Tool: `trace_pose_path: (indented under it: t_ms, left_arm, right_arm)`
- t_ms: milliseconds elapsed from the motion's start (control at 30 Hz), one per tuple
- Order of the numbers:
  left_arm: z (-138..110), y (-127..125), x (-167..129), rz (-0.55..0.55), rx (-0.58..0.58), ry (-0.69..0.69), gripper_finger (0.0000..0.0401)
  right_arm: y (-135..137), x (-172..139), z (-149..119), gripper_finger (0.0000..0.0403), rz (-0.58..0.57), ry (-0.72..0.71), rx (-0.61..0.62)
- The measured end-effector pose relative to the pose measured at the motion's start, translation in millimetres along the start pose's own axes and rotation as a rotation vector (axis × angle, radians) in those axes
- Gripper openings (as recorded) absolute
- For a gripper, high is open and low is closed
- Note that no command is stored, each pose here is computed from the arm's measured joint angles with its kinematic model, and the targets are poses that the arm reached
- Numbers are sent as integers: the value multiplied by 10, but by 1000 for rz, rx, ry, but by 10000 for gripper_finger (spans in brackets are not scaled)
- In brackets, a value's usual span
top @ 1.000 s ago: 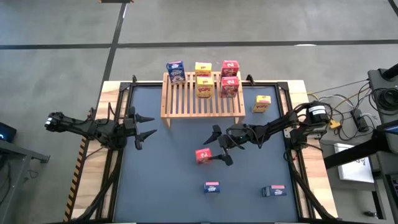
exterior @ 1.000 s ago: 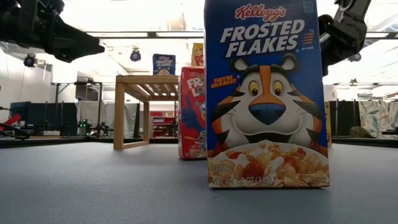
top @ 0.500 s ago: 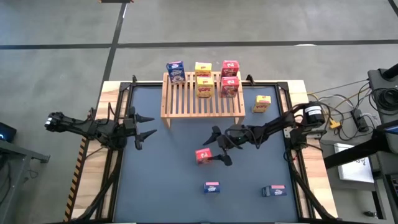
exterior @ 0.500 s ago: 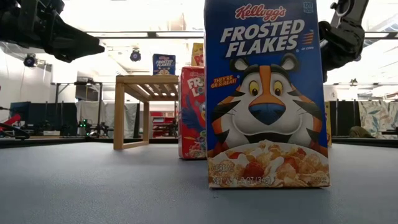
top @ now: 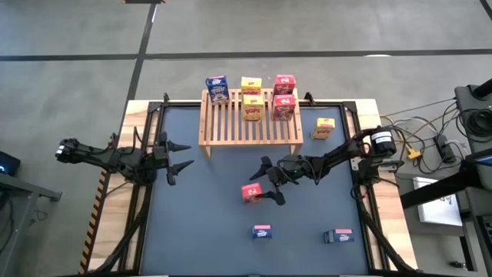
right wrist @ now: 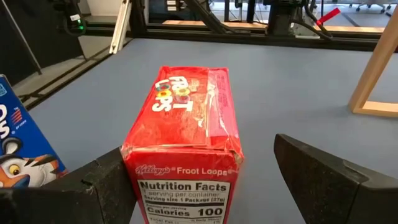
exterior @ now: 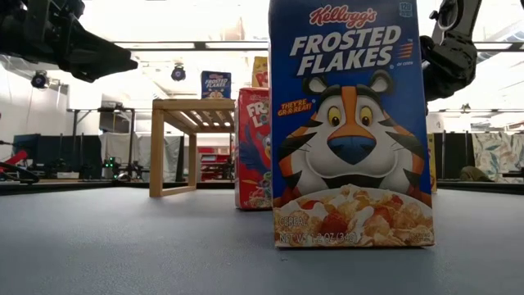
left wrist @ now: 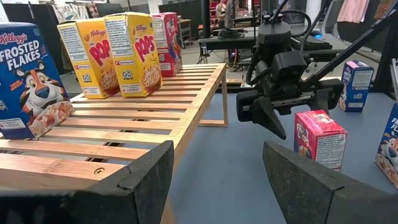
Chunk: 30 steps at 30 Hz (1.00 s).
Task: Stack cereal on shelf
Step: Put the red cereal box on the shelf aligned with the other red cereal boxes
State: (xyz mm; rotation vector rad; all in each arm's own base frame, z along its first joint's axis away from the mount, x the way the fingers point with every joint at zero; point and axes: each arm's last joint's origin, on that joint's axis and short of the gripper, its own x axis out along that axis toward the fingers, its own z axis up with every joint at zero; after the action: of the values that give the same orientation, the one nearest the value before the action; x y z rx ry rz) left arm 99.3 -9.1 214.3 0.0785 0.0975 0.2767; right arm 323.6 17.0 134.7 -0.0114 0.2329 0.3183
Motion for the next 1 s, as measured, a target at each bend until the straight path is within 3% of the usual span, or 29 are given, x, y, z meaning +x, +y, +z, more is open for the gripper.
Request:
trace_pose_path:
  t_ms: [1000]
  left_arm:
    - [0,0,0,0,0,0,231]
  right_arm:
    - [-25,25,-88,326,-54,34,10]
